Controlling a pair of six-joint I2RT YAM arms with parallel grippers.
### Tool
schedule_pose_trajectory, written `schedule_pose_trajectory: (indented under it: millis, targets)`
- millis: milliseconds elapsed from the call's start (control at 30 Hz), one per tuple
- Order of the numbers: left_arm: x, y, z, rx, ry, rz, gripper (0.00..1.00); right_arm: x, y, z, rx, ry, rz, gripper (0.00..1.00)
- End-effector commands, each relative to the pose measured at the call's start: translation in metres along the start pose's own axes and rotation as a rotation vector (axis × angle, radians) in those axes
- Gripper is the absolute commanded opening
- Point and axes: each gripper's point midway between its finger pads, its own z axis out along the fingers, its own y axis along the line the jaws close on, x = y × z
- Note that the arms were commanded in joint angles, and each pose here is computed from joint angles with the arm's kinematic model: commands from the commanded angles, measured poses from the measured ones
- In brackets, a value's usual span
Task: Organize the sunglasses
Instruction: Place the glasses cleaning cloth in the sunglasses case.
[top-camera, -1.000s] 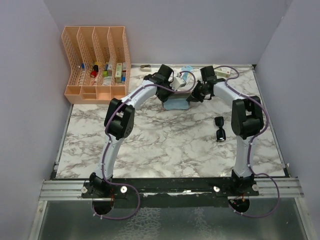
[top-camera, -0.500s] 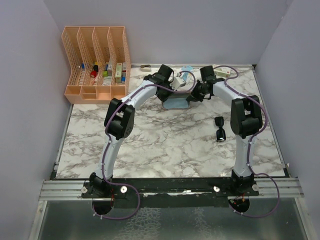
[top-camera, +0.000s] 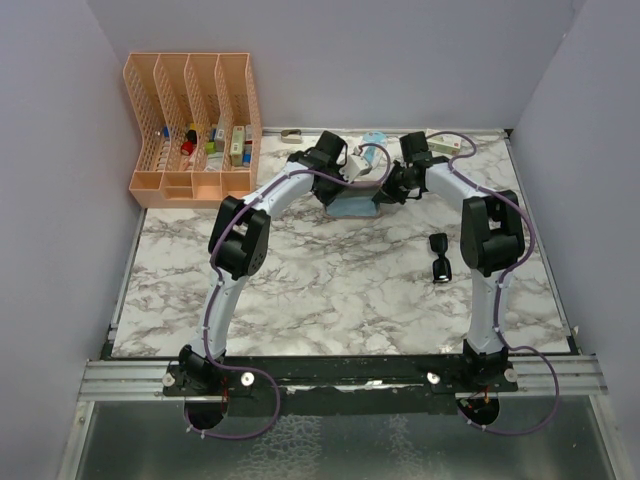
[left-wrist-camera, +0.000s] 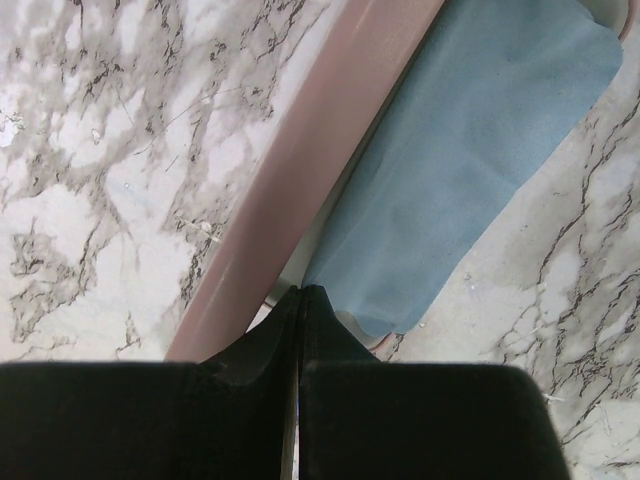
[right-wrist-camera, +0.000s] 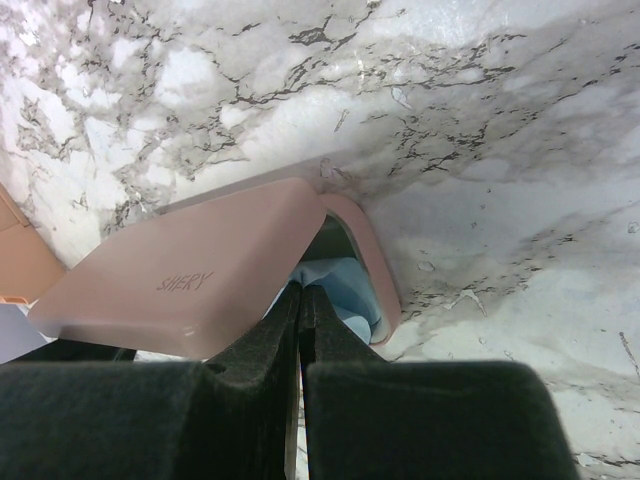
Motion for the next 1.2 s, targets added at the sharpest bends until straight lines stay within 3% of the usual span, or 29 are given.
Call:
schedule_pose_trajectory:
  millis: [0,900,1167]
  targets:
    - [0.0020,0.0064,-0.0008,-0.034,0.009,-0.002,0.00,-0.0185,0.0029,0.0017,-0.011,-0.051,-0.008,0.01]
    - [0.0046,0.0084,-0.0004,-0.048,0.019,-0.004,0.00,-0.0172,0.0027,0.0042,-0.020,-0.049,-0.007,0.01]
    - [0.0021,0.0071,-0.0042,-0.047,0.011,-0.005,0.04,-0.0134,0.0013,0.0010,-0.020,-0.041,-0.005,0.10]
